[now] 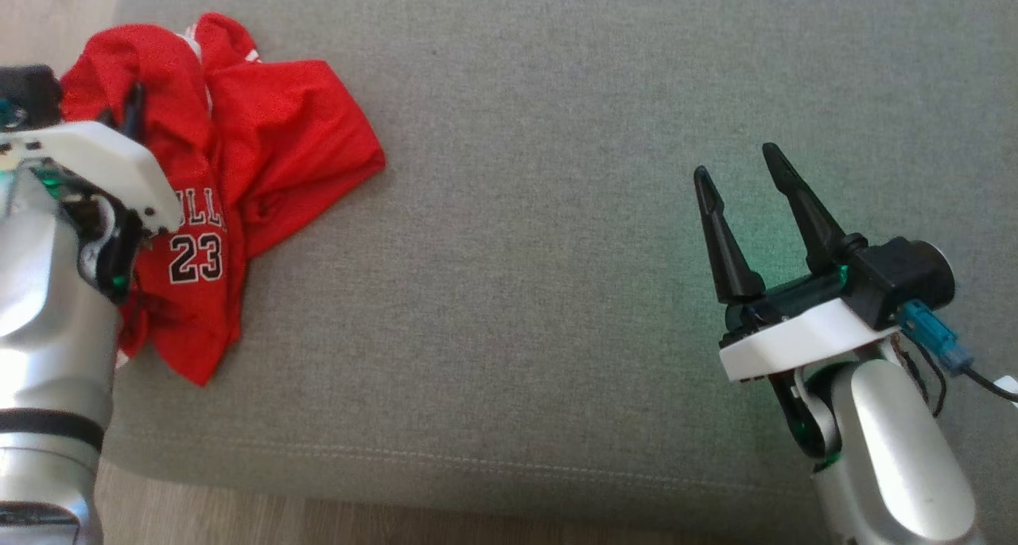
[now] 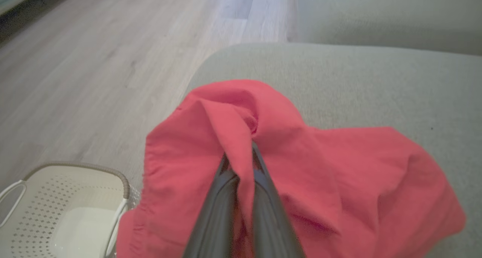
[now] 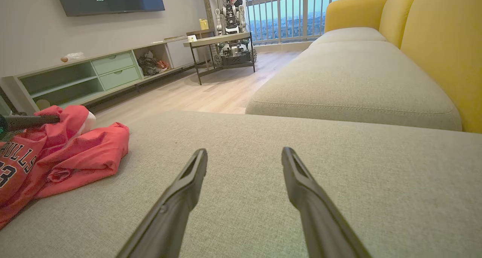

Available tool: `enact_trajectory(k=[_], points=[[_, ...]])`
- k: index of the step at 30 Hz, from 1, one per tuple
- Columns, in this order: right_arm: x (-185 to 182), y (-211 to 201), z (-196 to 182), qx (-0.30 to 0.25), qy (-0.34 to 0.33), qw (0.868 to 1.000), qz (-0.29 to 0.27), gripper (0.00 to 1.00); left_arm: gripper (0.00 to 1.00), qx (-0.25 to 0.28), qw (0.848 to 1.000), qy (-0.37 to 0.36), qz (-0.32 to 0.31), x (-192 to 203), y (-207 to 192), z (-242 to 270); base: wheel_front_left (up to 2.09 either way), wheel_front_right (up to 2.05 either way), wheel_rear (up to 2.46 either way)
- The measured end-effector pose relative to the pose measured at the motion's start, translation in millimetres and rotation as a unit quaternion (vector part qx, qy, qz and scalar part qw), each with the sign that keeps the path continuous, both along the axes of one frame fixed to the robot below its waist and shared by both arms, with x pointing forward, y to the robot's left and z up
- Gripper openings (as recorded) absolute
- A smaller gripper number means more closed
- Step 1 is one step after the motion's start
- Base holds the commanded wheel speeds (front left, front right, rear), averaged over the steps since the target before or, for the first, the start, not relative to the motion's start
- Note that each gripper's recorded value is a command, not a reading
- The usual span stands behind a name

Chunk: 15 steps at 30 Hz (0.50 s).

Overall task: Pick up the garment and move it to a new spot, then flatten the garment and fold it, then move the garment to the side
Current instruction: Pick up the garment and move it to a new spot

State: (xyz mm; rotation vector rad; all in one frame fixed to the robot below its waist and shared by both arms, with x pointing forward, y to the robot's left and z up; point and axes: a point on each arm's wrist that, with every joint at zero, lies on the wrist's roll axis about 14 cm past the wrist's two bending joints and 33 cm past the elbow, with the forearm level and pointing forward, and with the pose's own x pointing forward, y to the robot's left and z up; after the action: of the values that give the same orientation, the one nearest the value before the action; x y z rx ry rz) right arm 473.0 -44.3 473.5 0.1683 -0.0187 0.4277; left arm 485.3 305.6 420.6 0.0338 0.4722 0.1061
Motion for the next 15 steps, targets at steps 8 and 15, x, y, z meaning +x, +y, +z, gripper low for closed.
enact_trajectory(k=[8, 15], points=[[-7, 7, 18, 0.005, -0.018, 1.0, 0.009, 1.0, 0.0, 0.014, 0.992, -0.125, 0.012, 5, 13, 62, 0.0, 0.0, 0.0], [-26, 9, 35, 0.013, -0.029, 0.999, 0.012, 1.0, 0.0, 0.013, 0.961, -0.276, 0.007, -2, 2, 153, 0.0, 0.0, 0.0]])
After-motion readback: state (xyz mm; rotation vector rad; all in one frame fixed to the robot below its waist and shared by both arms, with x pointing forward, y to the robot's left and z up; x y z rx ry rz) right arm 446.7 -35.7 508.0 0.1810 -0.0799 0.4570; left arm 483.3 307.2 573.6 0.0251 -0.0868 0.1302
